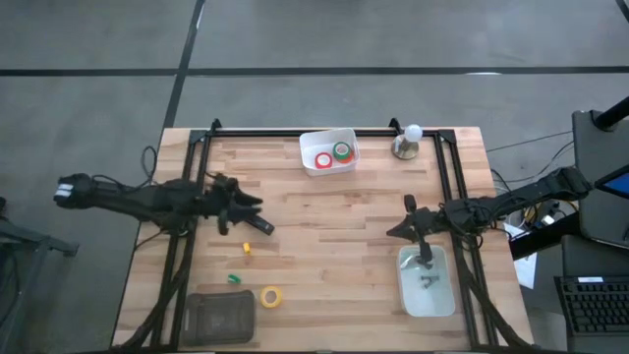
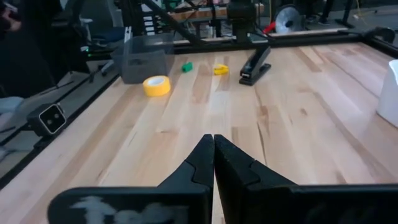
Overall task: Pick and place Stapler, Stapler remover, tape
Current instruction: Put the yellow tape into the white bin
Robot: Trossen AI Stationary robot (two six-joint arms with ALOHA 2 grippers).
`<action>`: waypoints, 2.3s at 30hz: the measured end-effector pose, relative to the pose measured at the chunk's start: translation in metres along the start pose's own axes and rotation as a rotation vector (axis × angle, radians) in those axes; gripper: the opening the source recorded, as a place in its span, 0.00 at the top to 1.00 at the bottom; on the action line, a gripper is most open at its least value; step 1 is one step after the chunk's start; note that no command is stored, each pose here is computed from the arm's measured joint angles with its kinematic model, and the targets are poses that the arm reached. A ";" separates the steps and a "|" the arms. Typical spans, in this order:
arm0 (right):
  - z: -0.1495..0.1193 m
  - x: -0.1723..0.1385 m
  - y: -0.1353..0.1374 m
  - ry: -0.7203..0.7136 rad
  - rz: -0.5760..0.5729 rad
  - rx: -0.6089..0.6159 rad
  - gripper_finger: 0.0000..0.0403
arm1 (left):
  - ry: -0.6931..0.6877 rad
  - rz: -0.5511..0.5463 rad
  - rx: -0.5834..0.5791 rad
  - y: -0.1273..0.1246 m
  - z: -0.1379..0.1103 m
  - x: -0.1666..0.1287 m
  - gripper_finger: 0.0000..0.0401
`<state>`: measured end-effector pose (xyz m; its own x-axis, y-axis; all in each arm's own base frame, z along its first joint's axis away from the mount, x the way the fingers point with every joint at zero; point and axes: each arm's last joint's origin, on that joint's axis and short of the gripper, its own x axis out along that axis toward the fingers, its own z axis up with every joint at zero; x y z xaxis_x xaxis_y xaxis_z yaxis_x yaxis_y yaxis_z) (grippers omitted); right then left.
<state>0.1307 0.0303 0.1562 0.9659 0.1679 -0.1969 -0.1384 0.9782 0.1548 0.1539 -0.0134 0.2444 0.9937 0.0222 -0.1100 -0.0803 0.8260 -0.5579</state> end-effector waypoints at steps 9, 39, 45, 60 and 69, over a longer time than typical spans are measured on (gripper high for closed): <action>-0.004 0.000 -0.001 0.013 -0.003 0.004 0.98 | 0.468 0.135 0.159 -0.035 -0.009 0.048 0.56; -0.006 0.000 -0.001 0.026 -0.014 0.028 0.98 | 1.157 0.120 0.473 -0.101 -0.117 0.125 0.69; -0.006 0.000 -0.001 0.026 -0.015 0.028 0.98 | 1.234 0.099 0.442 -0.098 -0.129 0.130 0.71; -0.006 0.000 -0.001 0.027 -0.016 0.028 0.98 | 1.264 0.118 0.488 -0.088 -0.144 0.138 0.72; -0.006 0.000 -0.001 0.027 -0.016 0.028 0.98 | 1.190 0.163 0.470 -0.090 -0.130 0.149 0.90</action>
<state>0.1292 0.0297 0.1500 0.9617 0.1559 -0.2256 -0.1167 0.9771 0.1780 0.2993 -0.1576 0.1706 0.2745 -0.1714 -0.9462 0.0834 0.9845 -0.1542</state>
